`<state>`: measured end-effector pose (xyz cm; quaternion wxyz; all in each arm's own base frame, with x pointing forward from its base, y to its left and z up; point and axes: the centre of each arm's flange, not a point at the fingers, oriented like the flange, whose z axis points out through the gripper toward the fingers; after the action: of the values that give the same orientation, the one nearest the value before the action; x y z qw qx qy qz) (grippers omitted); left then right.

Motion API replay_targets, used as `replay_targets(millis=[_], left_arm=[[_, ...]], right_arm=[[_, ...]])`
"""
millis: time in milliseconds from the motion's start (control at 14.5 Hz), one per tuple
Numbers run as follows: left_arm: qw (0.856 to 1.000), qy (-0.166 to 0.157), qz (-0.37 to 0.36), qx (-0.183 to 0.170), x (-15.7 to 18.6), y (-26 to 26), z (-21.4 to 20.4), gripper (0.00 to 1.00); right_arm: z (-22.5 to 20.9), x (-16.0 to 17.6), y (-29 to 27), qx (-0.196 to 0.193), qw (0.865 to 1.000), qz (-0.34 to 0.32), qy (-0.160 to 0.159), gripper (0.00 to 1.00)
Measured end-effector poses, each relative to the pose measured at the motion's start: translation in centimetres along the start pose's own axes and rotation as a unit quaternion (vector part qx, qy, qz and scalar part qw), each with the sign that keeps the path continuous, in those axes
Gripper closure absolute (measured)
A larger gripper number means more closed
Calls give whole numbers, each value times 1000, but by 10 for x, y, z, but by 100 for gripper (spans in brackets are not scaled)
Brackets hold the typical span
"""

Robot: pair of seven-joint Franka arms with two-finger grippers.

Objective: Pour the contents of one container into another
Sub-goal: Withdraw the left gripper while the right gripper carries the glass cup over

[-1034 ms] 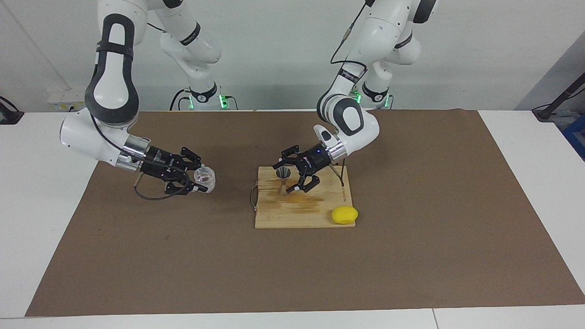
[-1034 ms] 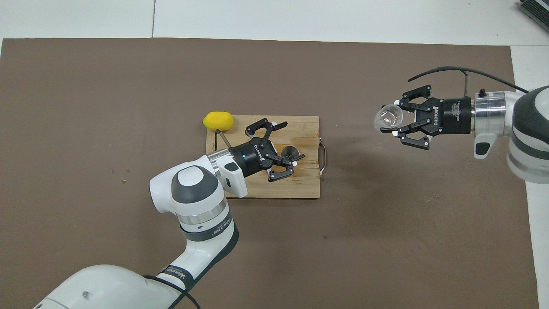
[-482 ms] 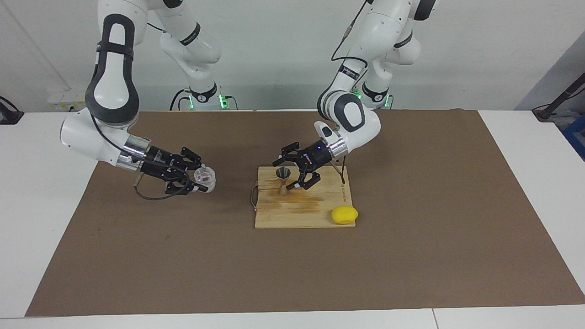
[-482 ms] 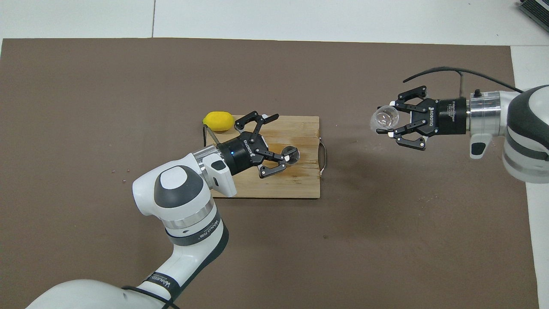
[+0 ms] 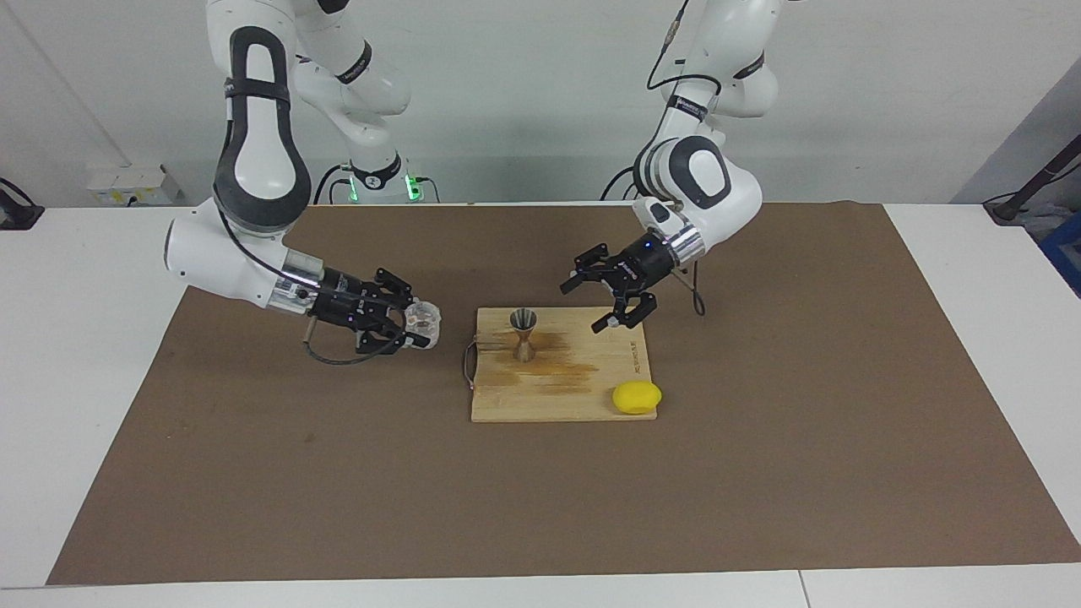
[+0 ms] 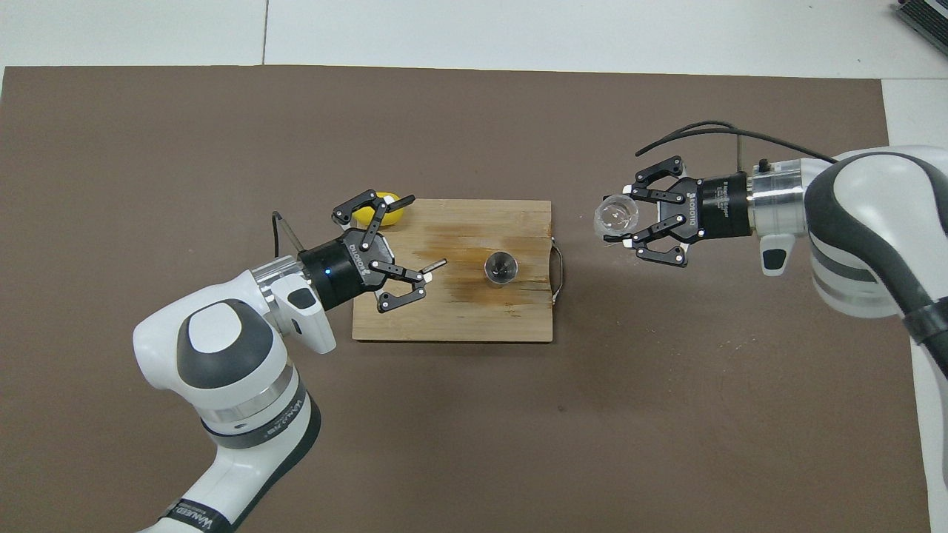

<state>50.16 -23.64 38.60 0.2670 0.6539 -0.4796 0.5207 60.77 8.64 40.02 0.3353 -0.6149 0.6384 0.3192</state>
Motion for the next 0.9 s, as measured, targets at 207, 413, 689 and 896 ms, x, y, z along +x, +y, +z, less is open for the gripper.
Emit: replay_targets(millis=[207,413,689,896], left_arm=[[999,-28,40,1,-16,-30,-46,0],[995,-50,81,-27,-38,-64,-100,0],[987,-82,116,-73,-66,-103,-178,0],[977,-115,144,-105,-72,-132,-242,0]], right_arm=[[28,-10,7,-5,1000,-13,19,48],[48,-18,14,-14,999,-25,46,48],[55,-40,20,-17,997,-30,70,48],[60,-58,28,-20,996,-33,81,48]])
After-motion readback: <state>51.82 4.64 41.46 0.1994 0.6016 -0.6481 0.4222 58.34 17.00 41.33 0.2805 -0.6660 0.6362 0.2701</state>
